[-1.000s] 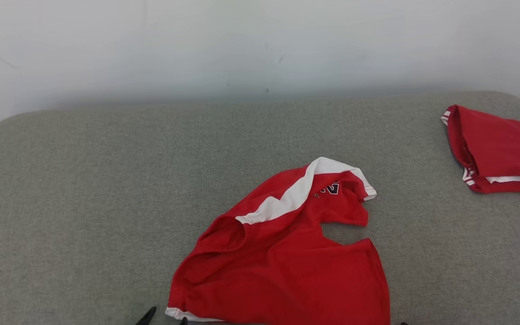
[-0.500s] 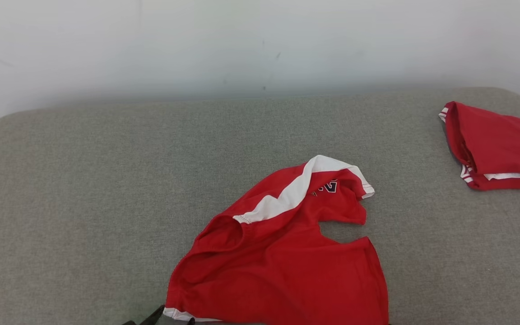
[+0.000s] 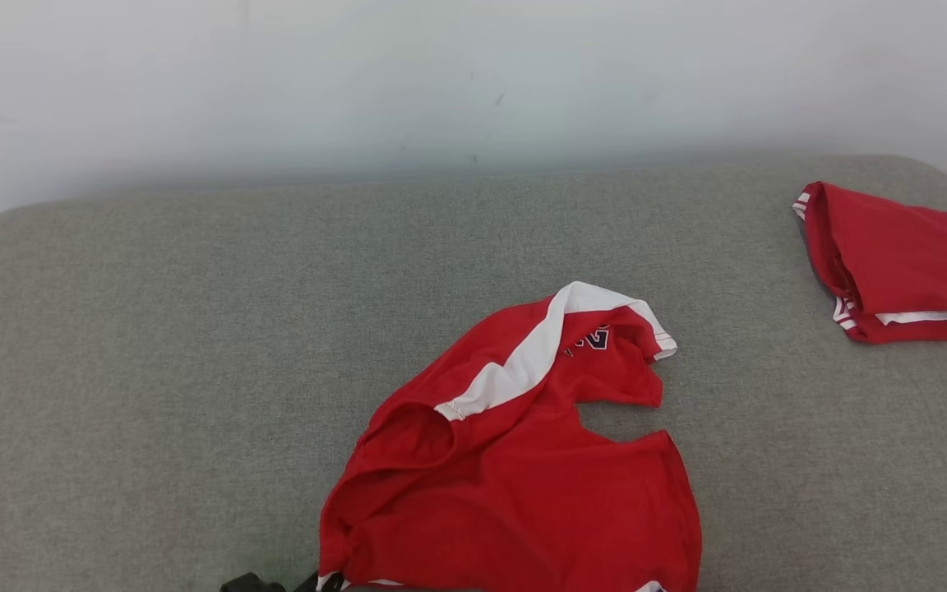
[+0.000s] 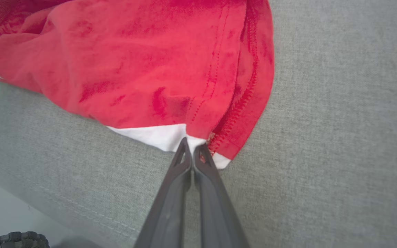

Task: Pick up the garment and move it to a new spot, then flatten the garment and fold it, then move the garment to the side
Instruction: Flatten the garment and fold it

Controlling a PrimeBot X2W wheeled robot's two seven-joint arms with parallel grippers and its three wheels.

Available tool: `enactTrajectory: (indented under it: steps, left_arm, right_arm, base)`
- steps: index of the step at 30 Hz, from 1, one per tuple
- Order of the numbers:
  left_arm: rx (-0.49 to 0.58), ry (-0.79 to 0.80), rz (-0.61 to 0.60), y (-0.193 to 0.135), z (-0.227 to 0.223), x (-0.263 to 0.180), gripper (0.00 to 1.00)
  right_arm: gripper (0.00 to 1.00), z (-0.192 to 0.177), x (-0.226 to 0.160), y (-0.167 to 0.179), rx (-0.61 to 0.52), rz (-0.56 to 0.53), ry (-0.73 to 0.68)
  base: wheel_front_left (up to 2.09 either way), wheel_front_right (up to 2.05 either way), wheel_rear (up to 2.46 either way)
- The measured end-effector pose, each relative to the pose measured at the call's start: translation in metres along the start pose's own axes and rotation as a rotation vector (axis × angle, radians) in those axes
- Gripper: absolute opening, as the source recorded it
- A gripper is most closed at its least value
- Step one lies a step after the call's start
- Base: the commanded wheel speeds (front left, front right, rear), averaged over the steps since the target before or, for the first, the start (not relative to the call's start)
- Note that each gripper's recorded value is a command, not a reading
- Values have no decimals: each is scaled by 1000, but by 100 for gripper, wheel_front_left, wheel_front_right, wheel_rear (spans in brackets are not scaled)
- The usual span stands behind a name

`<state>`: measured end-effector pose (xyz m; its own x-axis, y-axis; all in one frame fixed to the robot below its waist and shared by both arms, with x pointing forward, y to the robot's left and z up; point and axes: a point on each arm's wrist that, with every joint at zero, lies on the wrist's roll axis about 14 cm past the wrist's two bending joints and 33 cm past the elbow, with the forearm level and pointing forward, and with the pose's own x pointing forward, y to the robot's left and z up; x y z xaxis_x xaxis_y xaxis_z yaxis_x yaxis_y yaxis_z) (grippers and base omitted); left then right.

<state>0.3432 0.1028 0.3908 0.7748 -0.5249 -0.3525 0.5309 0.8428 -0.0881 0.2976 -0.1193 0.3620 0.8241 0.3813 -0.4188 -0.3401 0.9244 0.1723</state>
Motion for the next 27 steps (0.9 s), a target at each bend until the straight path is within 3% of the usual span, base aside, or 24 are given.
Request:
enactTrajectory:
  steps: [6,14,21,27]
  left_arm:
    - [-14,-66,9,1,18,-3,0]
    - [5,-189,6,7,60,-2,0]
    - [102,-341,-34,18,145,19,0]
    - [180,-461,-79,28,241,46,0]
  right_arm:
    - [0,18,1,-3,-6,2,-64]
    - [0,76,6,-10,-30,3,-235]
    - [0,159,18,-29,-91,-1,-408]
    - [0,253,41,-44,-150,0,-575]
  base:
    - [0,0,0]
    - [0,0,0]
    - [0,0,0]
    - [0,0,0]
